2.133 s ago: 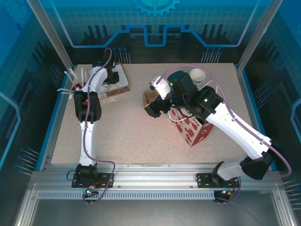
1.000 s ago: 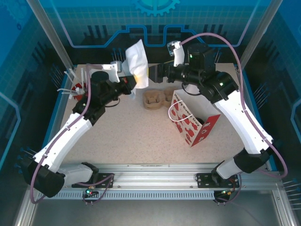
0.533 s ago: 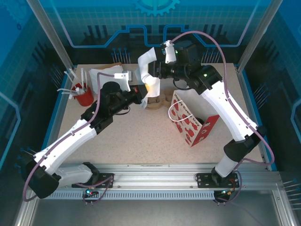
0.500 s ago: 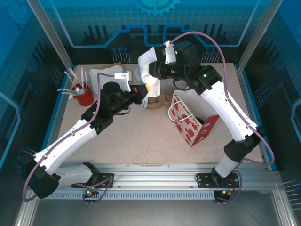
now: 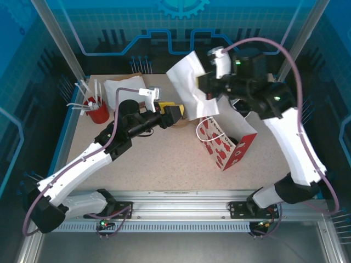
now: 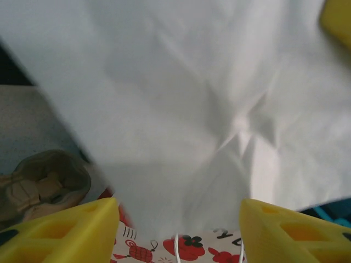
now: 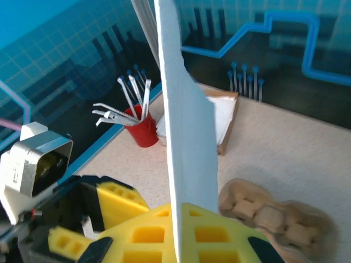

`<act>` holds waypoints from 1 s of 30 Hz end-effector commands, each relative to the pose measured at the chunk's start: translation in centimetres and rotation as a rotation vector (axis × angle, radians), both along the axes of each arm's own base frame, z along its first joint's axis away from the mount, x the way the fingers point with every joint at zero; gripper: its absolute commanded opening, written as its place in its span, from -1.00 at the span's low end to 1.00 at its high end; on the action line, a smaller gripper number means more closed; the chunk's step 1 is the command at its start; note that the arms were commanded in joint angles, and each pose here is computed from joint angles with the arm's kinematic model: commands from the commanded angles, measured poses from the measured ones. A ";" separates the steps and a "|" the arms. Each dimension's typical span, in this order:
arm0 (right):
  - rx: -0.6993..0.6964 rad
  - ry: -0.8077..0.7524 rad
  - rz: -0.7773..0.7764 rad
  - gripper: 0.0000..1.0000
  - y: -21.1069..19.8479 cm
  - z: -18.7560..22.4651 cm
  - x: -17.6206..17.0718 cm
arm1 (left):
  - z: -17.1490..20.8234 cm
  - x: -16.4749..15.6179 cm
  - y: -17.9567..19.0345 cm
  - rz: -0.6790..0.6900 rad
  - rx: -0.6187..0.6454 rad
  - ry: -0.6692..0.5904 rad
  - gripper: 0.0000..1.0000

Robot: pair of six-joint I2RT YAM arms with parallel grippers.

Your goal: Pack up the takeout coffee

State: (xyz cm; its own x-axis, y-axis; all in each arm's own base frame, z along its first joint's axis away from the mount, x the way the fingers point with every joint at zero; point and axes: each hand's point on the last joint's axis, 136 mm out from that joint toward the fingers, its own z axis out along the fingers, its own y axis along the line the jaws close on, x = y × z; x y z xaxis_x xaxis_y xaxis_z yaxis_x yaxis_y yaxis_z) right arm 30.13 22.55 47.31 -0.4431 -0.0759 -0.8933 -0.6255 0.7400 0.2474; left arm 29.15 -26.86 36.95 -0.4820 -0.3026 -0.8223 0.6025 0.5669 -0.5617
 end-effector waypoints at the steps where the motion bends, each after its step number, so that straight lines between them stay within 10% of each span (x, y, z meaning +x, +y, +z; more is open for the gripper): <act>1: -0.088 -0.013 0.071 -1.00 -3.8 0.8 -4.7 | 1.6 -2.7 0.2 -0.091 0.032 -0.081 0.31; 30: -0.401 0.185 -0.102 -1.00 -12.9 -7.3 -5.2 | -2.5 -2.1 1.2 -0.037 0.203 0.042 0.37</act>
